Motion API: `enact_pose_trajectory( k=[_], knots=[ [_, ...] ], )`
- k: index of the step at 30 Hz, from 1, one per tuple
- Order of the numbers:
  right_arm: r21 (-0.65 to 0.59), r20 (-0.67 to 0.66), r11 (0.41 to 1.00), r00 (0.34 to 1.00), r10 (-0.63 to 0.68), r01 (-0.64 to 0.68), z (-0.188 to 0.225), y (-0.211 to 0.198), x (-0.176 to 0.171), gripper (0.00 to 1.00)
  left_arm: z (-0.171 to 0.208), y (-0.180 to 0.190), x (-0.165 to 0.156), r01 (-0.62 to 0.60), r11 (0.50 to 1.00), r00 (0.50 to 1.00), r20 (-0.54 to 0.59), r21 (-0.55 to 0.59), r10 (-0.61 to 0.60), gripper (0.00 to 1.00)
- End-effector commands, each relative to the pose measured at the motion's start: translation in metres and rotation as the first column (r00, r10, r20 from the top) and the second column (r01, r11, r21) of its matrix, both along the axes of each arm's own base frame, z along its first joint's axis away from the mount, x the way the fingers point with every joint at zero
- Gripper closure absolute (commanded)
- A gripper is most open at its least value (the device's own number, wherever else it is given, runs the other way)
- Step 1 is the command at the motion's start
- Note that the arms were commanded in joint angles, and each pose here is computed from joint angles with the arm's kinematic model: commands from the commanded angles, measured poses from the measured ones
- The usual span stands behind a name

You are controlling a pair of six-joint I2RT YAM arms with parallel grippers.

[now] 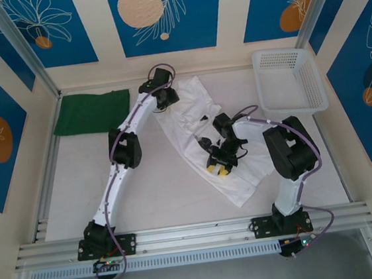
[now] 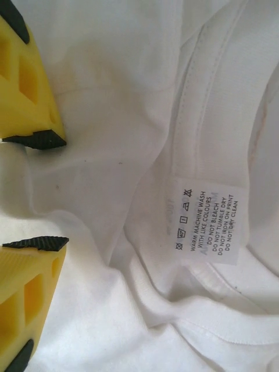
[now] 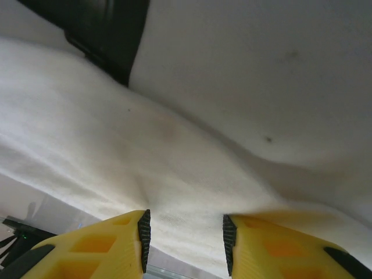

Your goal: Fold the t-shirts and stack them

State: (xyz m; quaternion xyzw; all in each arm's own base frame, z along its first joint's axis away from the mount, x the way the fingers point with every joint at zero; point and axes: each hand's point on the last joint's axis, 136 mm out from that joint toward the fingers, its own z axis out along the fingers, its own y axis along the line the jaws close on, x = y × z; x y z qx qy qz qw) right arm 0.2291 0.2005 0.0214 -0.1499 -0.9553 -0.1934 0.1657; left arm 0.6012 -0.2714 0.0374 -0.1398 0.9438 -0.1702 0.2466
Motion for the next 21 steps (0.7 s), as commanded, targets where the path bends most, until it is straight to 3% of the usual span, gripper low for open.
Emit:
enact_pose_trajectory(
  k=[1, 12, 21],
  knots=[
    [0.019, 0.003, 1.000, 1.000, -0.024, 0.024, 0.003, 0.014, 0.011, 0.60, -0.059, 0.009, -0.012, -0.025, 1.000, 0.991, -0.130, -0.015, 0.022, 0.53],
    [0.042, -0.065, 0.999, 0.998, 0.017, -0.014, -0.012, 0.075, 0.009, 0.60, -0.046, 0.034, 0.026, -0.038, 0.989, 0.998, -0.049, -0.146, 0.031, 0.51],
    [0.028, -0.045, 0.984, 0.983, 0.176, -0.175, -0.005, 0.121, -0.019, 0.60, -0.031, 0.053, 0.058, -0.040, 0.975, 0.997, 0.052, -0.219, 0.053, 0.49]
  ],
)
